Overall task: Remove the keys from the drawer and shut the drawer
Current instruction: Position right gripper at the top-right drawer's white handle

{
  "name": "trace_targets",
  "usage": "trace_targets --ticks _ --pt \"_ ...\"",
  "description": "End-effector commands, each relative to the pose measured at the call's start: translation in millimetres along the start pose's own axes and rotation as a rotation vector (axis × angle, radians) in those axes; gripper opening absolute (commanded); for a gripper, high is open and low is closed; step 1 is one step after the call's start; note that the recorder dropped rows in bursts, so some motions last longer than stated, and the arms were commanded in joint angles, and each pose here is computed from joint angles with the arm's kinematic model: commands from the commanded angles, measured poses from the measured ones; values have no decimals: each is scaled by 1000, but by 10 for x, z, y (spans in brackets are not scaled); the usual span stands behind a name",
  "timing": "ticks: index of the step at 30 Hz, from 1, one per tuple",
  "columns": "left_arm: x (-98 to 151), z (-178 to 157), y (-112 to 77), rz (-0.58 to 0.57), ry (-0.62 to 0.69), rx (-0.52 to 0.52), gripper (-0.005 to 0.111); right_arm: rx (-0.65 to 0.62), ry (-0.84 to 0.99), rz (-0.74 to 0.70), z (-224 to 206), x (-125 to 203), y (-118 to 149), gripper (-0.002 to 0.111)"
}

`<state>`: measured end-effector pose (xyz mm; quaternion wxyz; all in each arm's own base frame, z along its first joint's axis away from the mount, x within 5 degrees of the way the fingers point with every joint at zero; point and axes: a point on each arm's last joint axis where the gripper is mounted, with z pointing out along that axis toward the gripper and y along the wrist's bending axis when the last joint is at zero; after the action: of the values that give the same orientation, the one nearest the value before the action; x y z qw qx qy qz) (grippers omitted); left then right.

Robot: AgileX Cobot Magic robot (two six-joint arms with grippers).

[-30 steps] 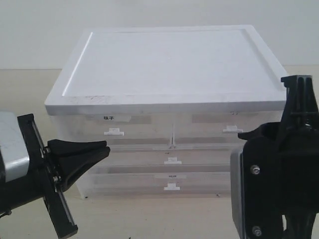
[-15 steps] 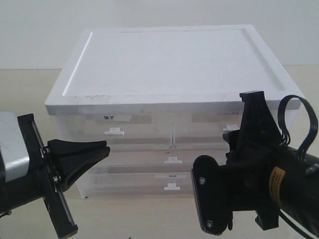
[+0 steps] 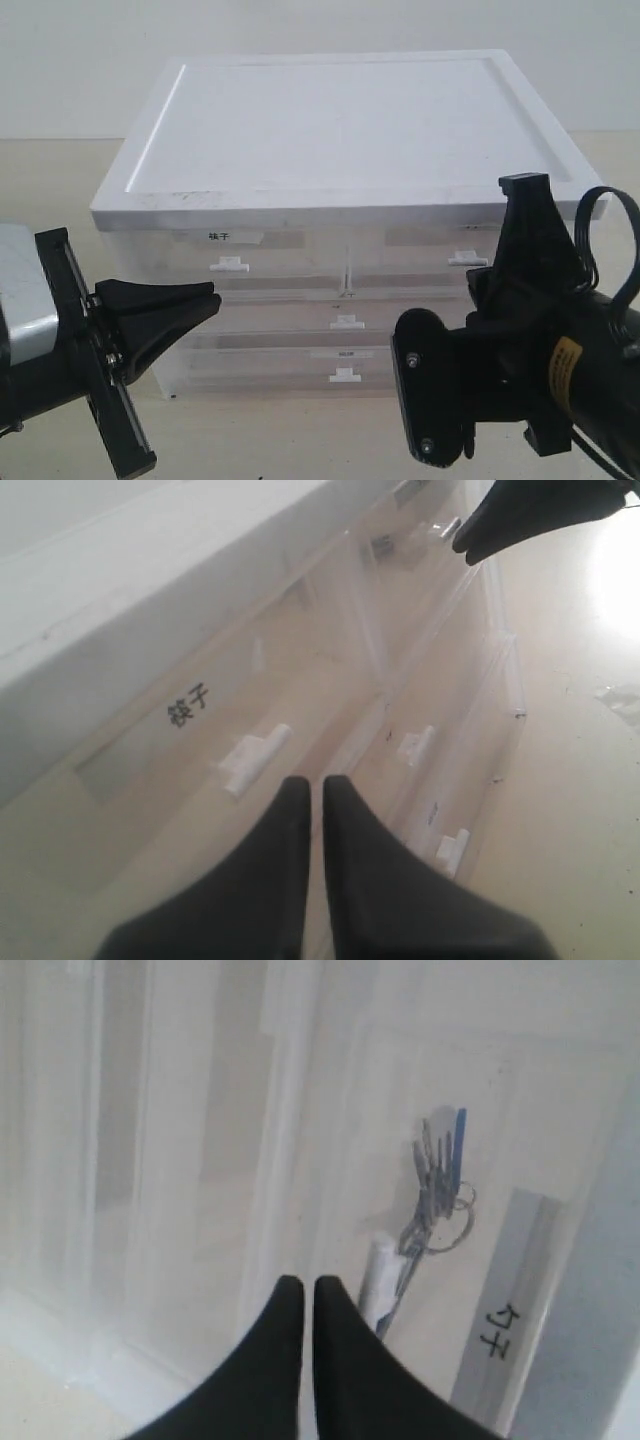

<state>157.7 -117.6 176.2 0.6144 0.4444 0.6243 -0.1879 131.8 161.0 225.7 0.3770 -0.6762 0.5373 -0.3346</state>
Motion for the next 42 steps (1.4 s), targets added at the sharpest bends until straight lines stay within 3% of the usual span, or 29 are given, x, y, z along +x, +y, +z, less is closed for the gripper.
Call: trace_targets --ticks 1,6,8,18,36,42 --pt "-11 9 2 0 -9 -4 5 39 -50 68 -177 -24 -38 1" --pt "-8 9 2 0 -7 -4 5 76 -82 117 -261 10 -91 28" --pt "-8 9 2 0 -7 -4 5 91 -78 139 -246 22 -98 33" --pt "0 9 1 0 3 -3 5 55 -108 222 -46 133 -176 33" --pt "-5 9 -10 -1 -2 9 5 25 -124 182 -33 136 -89 33" --pt "-7 9 -10 -1 -5 8 5 108 -97 142 -22 189 -96 33"
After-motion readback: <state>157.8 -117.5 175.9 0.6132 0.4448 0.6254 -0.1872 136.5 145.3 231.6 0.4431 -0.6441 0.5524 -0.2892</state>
